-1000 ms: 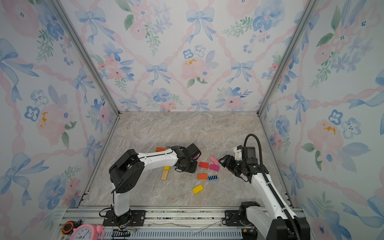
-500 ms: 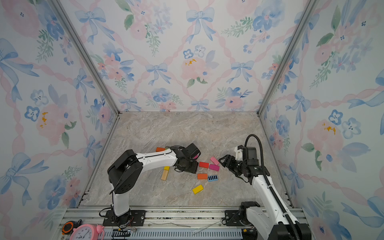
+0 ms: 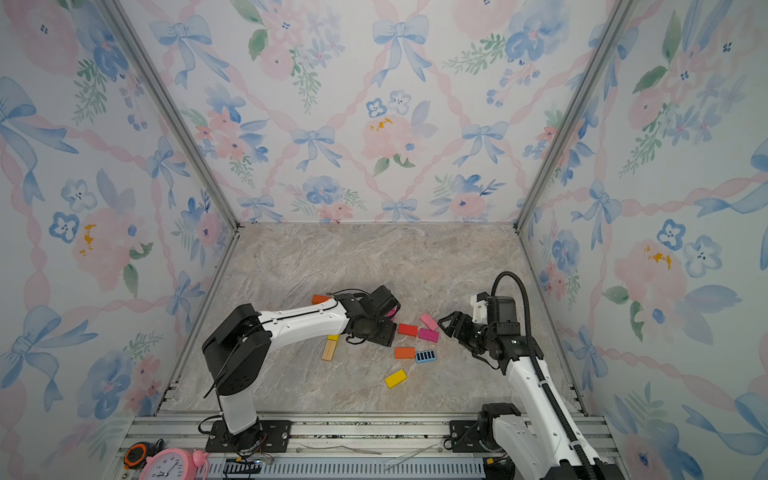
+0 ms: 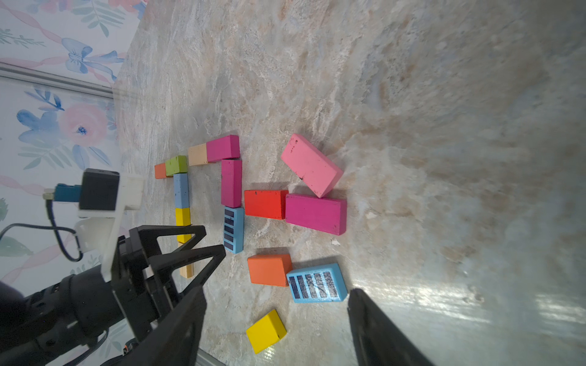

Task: Assemble the number 7 with building blocks
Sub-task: Assemble the building block at the center of the board.

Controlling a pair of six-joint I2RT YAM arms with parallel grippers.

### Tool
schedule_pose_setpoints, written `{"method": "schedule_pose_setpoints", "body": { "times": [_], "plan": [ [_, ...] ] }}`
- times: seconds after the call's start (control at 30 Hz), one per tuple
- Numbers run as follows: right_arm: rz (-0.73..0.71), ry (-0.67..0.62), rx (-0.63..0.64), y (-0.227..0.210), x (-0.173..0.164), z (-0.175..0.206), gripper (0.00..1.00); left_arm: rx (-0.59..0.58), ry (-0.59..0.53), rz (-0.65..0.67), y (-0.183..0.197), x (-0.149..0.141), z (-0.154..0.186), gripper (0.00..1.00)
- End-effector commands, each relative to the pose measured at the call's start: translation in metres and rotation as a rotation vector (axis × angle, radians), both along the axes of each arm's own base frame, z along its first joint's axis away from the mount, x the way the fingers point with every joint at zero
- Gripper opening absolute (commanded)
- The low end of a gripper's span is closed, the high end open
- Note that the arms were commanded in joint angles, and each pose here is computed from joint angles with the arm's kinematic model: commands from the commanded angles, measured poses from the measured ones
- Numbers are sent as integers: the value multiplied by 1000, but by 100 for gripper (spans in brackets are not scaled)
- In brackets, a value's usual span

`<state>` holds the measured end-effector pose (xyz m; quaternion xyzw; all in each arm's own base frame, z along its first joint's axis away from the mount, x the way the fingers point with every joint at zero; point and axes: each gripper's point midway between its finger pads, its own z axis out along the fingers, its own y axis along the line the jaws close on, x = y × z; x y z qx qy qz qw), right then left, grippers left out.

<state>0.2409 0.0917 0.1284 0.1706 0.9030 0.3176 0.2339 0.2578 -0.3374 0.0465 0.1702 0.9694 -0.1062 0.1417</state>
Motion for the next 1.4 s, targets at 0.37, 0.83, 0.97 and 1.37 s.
{"method": "schedule_pose_setpoints", "body": {
  "times": [0.37, 0.83, 0.97, 1.37],
  "plan": [
    [6, 30, 20, 2, -4, -9, 73, 158, 10, -25, 5, 11, -31, 68],
    [11, 31, 18, 2, -1, -9, 73, 201, 18, -16, 12, 13, -39, 56],
    [12, 32, 18, 2, -1, -9, 73, 201, 20, -17, 12, 12, -40, 54],
    [10, 29, 16, 1, 0, -7, 73, 193, 7, -16, 12, 14, -34, 61]
  ]
}}
